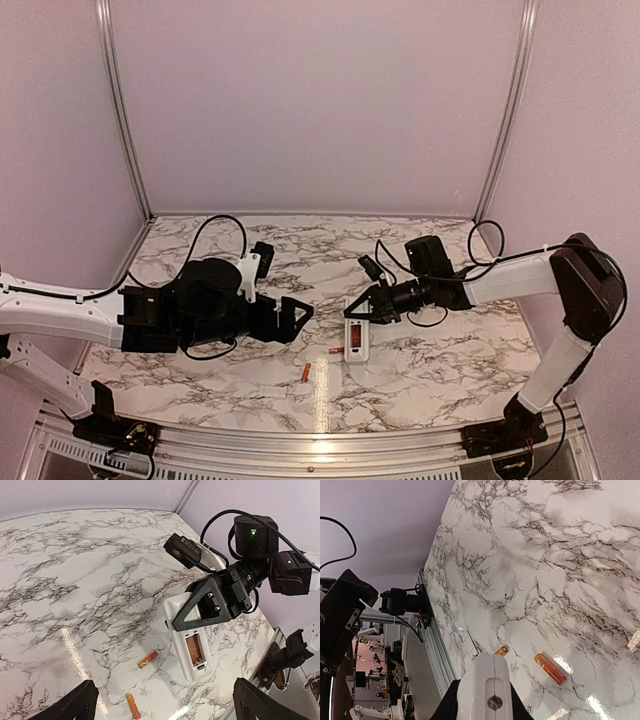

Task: Load the batteries into the remote control
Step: Pick up the battery from the center of the board.

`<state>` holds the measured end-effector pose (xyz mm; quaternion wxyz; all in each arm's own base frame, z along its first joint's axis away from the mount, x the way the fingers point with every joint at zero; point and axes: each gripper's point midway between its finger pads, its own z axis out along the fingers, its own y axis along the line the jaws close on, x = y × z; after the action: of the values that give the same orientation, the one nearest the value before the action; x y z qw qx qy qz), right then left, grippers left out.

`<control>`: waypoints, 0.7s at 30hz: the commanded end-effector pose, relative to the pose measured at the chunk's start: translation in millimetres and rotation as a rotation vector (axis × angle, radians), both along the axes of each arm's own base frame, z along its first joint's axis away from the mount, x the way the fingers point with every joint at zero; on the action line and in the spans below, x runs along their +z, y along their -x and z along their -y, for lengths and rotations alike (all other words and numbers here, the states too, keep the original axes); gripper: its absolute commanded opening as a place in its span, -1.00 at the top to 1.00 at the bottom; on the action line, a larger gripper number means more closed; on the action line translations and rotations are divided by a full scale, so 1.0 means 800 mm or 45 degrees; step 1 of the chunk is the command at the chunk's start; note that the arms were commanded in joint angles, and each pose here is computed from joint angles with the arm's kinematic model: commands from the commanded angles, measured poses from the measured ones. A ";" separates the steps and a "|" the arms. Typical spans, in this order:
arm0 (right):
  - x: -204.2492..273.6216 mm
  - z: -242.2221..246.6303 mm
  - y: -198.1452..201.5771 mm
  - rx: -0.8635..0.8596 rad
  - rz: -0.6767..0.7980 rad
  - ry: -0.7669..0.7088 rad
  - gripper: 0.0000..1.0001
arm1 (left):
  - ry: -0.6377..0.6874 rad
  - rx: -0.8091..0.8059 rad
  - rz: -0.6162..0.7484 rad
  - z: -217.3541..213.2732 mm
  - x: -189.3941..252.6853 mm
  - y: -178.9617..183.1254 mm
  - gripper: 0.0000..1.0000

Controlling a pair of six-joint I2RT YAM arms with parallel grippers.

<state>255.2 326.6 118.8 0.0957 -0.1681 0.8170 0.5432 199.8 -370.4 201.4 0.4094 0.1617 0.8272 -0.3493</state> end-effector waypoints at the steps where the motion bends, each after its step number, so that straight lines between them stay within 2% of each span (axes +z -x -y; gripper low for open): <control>1: 0.024 0.005 -0.010 -0.017 0.091 0.008 1.00 | -0.270 0.158 -0.074 -0.056 -0.058 -0.009 -0.98; 3: 0.029 0.006 -0.013 -0.041 0.085 0.020 1.00 | -0.372 0.124 -0.122 -0.046 -0.067 -0.006 -0.94; 5: 0.028 0.010 -0.019 -0.088 0.067 0.068 1.00 | -0.471 0.054 -0.188 -0.034 -0.092 0.004 -0.79; 9: 0.025 0.018 -0.019 -0.140 0.016 0.116 1.00 | -0.555 -0.010 -0.249 -0.014 -0.117 0.016 -0.67; 17: 0.014 0.025 -0.018 -0.166 -0.005 0.163 1.00 | -0.702 -0.078 -0.322 0.018 -0.152 0.033 -0.01; 21: 0.010 0.025 -0.014 -0.148 -0.013 0.164 1.00 | -0.750 -0.080 -0.374 0.022 -0.171 0.036 0.18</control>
<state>260.7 308.9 122.0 0.1047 -0.1272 0.8574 0.4876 179.0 -392.2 82.4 0.2460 0.2368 0.9269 -0.1559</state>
